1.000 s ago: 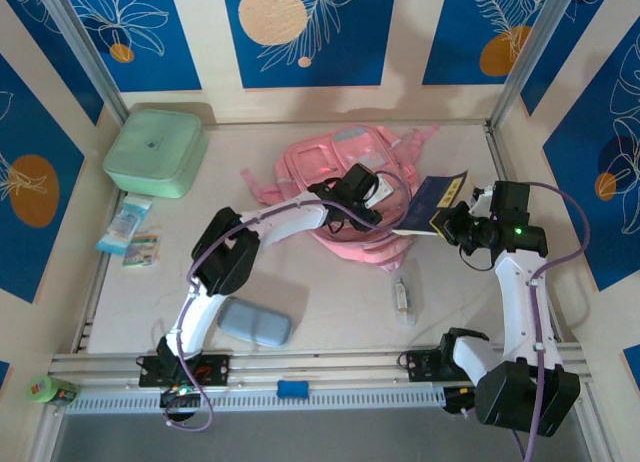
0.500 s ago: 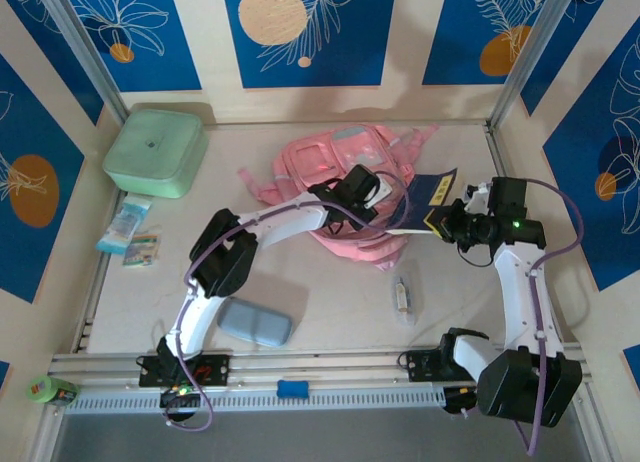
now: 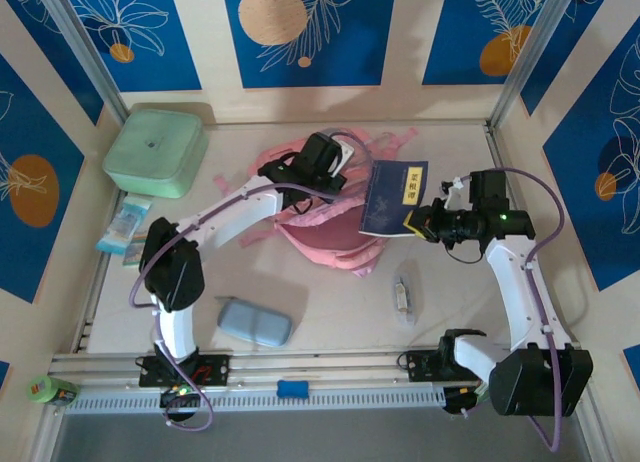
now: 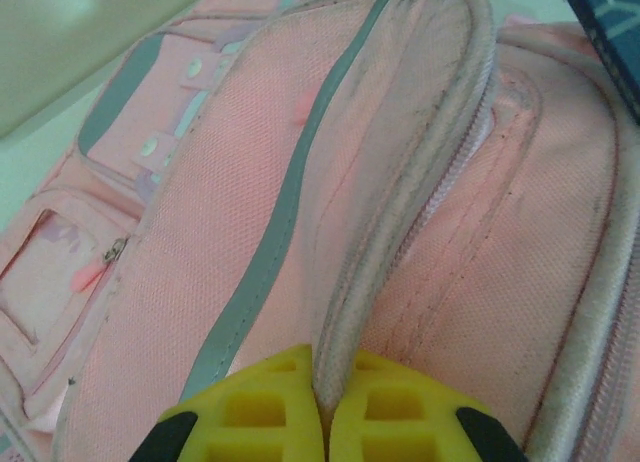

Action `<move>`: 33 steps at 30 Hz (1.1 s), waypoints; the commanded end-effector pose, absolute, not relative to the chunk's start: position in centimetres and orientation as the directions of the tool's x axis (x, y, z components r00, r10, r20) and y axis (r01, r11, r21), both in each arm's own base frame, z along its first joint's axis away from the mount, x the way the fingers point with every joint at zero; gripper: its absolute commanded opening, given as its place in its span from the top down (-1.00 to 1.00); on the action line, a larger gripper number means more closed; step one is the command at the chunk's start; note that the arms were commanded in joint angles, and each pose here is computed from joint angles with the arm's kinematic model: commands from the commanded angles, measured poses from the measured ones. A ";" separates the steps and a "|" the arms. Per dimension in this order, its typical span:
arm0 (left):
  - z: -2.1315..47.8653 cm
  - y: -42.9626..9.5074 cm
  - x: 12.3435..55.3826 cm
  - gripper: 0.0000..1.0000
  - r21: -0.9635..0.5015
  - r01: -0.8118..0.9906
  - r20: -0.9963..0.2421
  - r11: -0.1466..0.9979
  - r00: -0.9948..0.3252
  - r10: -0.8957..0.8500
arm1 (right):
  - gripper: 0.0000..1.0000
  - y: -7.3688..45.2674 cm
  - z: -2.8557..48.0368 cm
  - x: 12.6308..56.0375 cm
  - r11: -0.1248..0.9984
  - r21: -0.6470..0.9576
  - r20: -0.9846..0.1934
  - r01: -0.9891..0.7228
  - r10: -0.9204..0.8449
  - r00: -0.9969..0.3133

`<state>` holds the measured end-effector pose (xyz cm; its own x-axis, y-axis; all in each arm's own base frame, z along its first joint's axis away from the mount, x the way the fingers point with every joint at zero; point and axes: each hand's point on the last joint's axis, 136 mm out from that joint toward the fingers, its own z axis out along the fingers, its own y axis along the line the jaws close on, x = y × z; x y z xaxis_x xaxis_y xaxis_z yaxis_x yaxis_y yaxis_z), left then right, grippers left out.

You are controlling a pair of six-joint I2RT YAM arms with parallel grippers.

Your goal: Pack books, pencil case, and school supplies into a backpack

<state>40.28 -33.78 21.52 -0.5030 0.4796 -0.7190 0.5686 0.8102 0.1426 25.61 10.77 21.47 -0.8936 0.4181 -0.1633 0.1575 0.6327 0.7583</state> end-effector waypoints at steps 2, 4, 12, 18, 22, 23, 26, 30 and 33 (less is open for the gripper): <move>28.1 -34.0 40.3 1.00 0.041 0.536 -0.822 0.843 -0.461 0.333 | 1.00 13.5 20.8 24.1 0.576 0.807 -0.089 0.132 0.339 -0.937; 28.9 -33.8 40.4 1.00 0.033 0.522 -0.826 0.852 -0.465 0.317 | 1.00 14.8 20.7 24.0 0.567 0.817 -0.085 0.108 0.304 -0.949; 31.0 -31.8 41.4 1.00 0.062 0.436 -0.833 0.898 -0.473 0.288 | 1.00 17.4 19.1 24.2 0.575 0.810 -0.028 0.117 0.237 -0.971; 30.9 -31.0 41.5 1.00 0.082 0.446 -0.831 0.891 -0.463 0.308 | 1.00 12.8 20.6 23.1 0.607 0.782 -0.141 0.138 0.389 -0.910; 31.0 -31.3 41.4 1.00 0.062 0.465 -0.835 0.883 -0.460 0.301 | 1.00 10.8 19.9 21.9 0.657 0.726 -0.147 0.203 0.436 -0.888; 31.0 -31.5 41.3 1.00 0.054 0.474 -0.837 0.879 -0.459 0.299 | 1.00 11.0 19.4 21.7 0.656 0.725 -0.131 0.211 0.432 -0.892; 31.6 -31.6 41.3 1.00 0.040 0.476 -0.844 0.879 -0.455 0.284 | 1.00 12.1 19.0 22.0 0.632 0.749 -0.103 0.199 0.409 -0.907; 31.7 -32.3 40.9 1.00 0.017 0.511 -0.848 0.860 -0.448 0.283 | 1.00 15.7 20.1 24.2 0.562 0.823 -0.125 0.083 0.321 -0.939; 32.0 -31.4 41.3 1.00 0.015 0.463 -0.849 0.886 -0.463 0.256 | 1.00 17.4 19.4 25.0 0.590 0.796 -0.044 0.136 0.281 -0.959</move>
